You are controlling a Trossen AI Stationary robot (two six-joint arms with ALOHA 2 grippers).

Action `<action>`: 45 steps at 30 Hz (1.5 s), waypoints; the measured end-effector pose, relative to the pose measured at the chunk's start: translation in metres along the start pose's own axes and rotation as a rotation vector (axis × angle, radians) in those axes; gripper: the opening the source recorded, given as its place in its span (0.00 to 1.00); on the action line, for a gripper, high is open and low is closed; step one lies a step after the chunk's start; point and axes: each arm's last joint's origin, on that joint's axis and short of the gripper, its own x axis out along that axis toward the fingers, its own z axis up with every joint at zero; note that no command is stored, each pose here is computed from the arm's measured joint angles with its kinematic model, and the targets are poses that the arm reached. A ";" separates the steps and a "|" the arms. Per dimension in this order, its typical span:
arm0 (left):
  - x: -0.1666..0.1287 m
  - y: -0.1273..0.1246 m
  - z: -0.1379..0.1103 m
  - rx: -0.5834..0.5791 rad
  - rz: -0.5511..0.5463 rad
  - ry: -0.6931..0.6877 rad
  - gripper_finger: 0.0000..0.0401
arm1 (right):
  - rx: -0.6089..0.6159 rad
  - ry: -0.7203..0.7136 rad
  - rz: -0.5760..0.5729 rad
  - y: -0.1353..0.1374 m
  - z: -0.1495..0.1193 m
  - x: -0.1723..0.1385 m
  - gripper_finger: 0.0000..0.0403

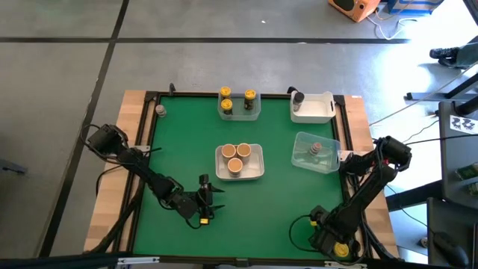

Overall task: Sort spices by type
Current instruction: Put the bottom left brown seasoning bottle into the bottom transparent bin

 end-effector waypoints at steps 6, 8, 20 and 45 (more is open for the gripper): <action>0.000 0.000 0.000 0.000 0.000 0.000 0.58 | -0.020 0.003 0.003 0.000 0.000 -0.001 0.44; 0.000 0.000 0.000 0.000 0.000 0.000 0.58 | -0.021 -0.004 0.005 0.000 0.000 -0.001 0.44; 0.000 0.000 0.000 0.000 0.000 0.000 0.58 | -0.063 -0.154 -0.022 0.010 0.004 -0.047 0.45; 0.000 -0.001 -0.001 -0.008 -0.026 0.014 0.58 | -0.201 -0.462 -0.248 -0.009 0.106 -0.154 0.46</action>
